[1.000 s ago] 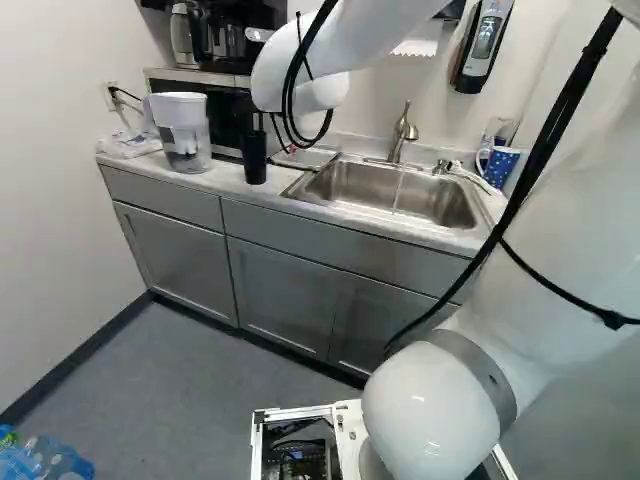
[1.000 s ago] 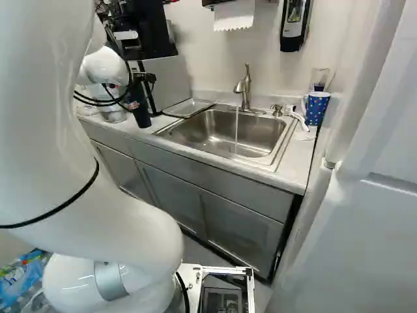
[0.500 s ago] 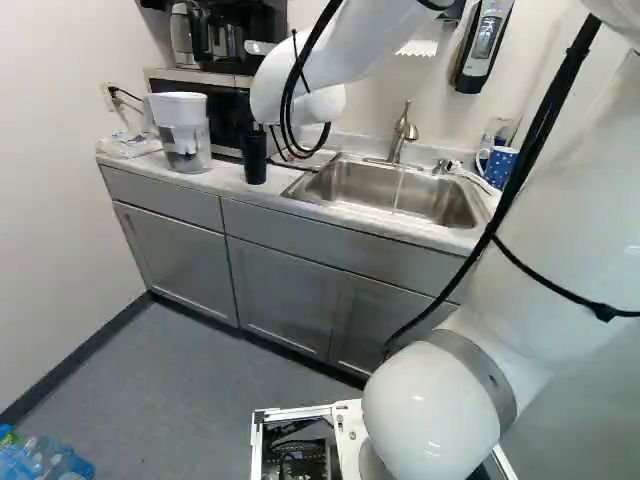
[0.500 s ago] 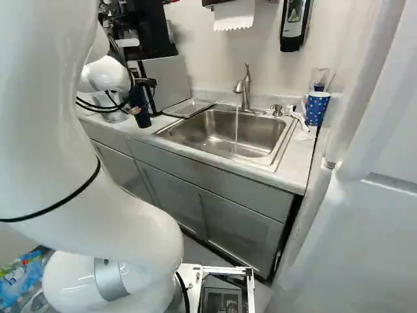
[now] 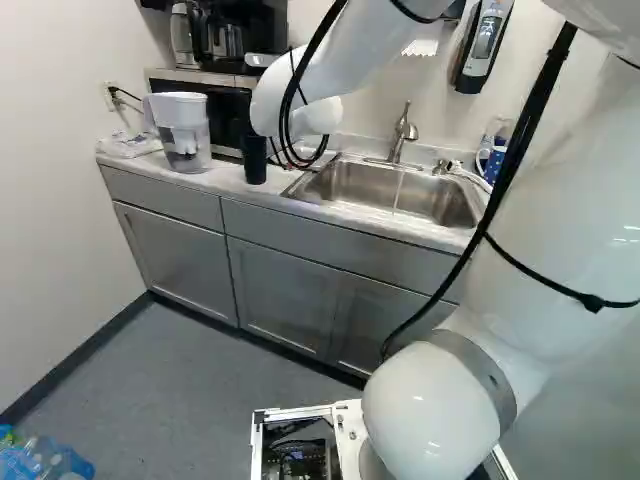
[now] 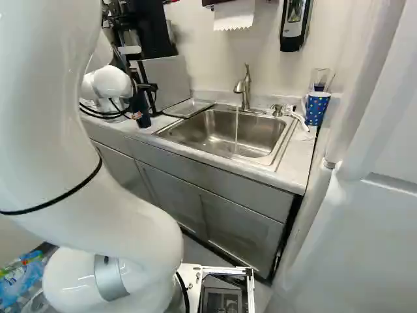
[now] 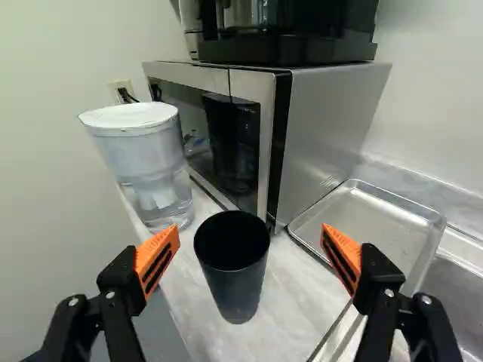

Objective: Rinse the cup and place it in the tray

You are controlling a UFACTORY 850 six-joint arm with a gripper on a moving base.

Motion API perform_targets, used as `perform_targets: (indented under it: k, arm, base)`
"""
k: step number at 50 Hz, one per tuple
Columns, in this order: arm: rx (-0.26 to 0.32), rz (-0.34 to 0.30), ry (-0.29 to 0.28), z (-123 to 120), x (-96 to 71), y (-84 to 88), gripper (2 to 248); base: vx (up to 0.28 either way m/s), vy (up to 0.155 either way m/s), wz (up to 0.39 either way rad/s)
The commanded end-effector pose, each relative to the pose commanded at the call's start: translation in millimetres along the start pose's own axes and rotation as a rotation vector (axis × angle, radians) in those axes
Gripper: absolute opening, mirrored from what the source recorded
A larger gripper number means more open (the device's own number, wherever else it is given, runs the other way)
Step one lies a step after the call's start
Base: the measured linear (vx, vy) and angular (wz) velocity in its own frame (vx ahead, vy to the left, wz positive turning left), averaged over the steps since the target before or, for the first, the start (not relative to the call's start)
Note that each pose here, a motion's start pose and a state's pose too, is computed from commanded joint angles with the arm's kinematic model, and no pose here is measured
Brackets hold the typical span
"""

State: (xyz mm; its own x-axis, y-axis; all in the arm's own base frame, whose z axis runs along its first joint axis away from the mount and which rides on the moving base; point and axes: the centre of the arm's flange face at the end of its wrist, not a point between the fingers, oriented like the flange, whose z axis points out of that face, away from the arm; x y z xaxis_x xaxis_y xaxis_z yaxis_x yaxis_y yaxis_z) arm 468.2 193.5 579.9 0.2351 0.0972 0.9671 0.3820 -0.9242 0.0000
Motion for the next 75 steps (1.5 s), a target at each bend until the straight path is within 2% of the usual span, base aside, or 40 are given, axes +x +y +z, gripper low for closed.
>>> perform_targets:
  k: [75]
  arm:
    - [0.014,-0.003,0.046,32.8,-57.6,-7.8,247]
  base:
    - [0.0,0.0,0.0]
